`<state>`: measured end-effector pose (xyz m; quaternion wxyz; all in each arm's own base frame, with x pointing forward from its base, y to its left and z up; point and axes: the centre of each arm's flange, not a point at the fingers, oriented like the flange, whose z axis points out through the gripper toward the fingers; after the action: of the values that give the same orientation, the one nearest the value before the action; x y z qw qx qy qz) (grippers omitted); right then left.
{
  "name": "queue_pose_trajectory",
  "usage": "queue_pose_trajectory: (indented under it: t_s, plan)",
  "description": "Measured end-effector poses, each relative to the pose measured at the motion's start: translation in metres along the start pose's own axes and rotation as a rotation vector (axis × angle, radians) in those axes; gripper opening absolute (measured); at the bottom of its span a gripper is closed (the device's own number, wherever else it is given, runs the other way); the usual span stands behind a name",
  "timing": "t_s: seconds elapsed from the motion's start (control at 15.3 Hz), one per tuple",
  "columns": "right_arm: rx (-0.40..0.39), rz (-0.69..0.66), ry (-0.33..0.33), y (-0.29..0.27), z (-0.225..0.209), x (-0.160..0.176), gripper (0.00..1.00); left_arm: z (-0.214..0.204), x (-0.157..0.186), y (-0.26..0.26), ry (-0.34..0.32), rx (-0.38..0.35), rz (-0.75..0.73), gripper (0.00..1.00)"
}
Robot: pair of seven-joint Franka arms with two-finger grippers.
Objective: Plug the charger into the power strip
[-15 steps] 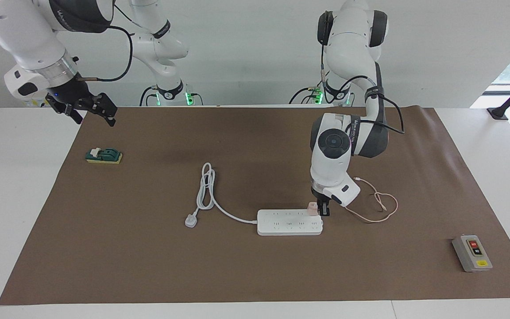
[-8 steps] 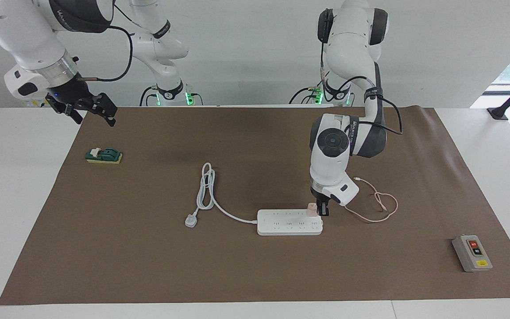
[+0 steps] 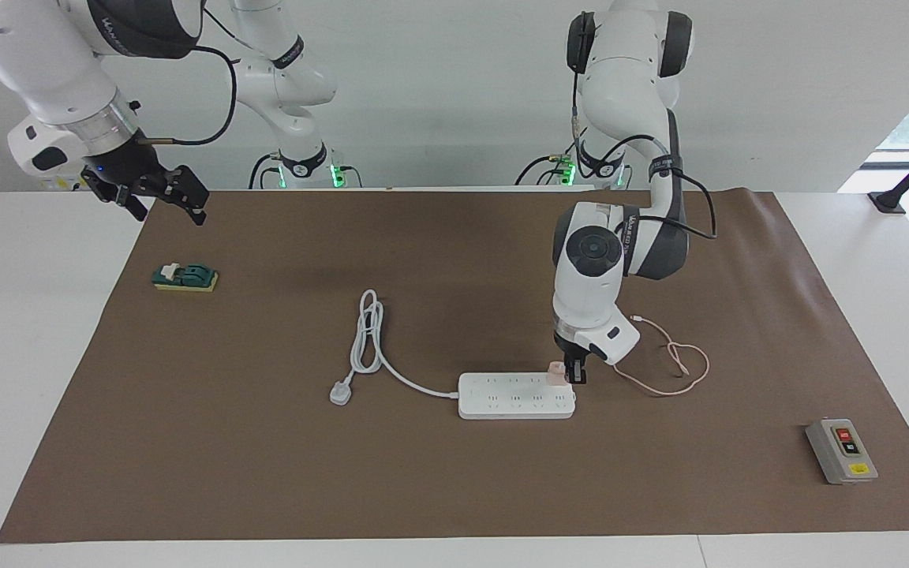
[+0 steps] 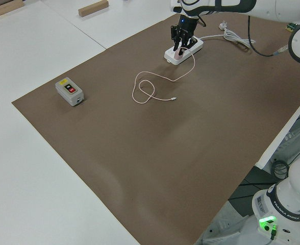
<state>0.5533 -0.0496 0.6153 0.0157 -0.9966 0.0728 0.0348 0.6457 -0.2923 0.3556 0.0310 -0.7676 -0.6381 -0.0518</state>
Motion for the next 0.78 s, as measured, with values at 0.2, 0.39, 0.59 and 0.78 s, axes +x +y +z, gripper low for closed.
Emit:
queue_pose_trajectory:
  t_s: [0.2,0.39,0.59,0.78]
  plan:
    - [0.000,0.000,0.000,0.000,0.000,0.000,1.00,-0.001,-0.001,0.000,0.006,-0.003,0.030,0.31]
    - [0.000,0.000,0.000,0.000,0.000,0.000,1.00,0.003,-0.002,-0.002,0.010,0.015,0.049,0.39]
    - [0.000,0.000,0.000,0.000,0.000,0.000,1.00,-0.002,-0.002,-0.001,0.009,0.015,0.052,0.70]
    - [0.000,0.000,0.000,0.000,0.000,0.000,1.00,-0.030,0.008,0.000,0.004,0.007,0.043,1.00]
